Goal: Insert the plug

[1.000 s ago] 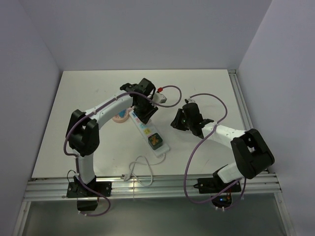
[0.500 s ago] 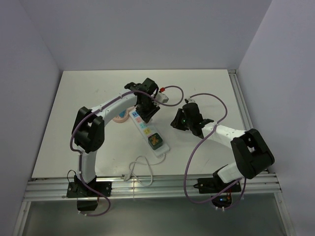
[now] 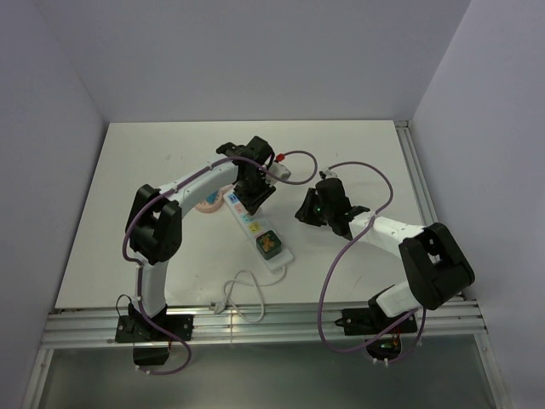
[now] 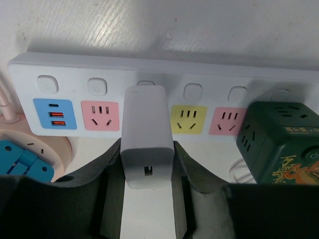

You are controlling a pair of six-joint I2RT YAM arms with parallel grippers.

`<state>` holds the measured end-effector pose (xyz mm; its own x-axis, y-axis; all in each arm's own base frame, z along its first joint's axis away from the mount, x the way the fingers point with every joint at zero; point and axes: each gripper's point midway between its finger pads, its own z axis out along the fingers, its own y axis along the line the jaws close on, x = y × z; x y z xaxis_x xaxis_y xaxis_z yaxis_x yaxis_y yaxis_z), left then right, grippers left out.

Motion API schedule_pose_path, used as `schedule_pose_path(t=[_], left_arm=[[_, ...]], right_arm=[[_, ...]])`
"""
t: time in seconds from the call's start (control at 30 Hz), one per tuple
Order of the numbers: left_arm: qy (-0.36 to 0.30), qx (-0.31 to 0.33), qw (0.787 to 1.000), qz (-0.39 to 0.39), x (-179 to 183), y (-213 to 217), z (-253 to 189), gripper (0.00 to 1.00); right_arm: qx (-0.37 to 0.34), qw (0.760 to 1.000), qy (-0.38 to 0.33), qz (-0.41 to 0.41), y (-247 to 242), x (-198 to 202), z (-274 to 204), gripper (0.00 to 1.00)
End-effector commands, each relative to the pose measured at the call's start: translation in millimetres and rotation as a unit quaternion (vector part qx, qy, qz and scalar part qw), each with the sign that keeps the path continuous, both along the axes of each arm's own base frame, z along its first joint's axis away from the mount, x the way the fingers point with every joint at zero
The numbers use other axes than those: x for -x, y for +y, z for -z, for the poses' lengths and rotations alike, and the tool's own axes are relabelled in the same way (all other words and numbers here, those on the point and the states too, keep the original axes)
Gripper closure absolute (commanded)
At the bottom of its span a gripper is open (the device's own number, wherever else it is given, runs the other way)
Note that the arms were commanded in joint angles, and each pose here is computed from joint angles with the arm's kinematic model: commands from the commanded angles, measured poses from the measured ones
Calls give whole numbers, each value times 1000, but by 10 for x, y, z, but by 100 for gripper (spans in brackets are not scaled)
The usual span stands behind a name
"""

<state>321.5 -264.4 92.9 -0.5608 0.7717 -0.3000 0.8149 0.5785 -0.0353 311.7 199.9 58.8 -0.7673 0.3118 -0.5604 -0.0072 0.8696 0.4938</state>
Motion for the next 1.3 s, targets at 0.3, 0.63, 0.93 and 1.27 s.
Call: schedule_pose_path(t=[0.3,0.63,0.93,1.27], left_arm=[[-13,-3,1000,9,-40,14,-59,100],[-4,-10,1000,7,-10,88,-3,100],[4,-14,1000,9,22,105,26,100],[25,-51,998,-2,-14,136,126,100]], right_arm=[[-9,1000,-22,3,17,-80,-100,71],[-11,1000,-18,2,30,-86,-78,72],[-11,1000,-15,1,33,-85,-63,72],[-10,1000,-20,6,6,-85,-85,72]])
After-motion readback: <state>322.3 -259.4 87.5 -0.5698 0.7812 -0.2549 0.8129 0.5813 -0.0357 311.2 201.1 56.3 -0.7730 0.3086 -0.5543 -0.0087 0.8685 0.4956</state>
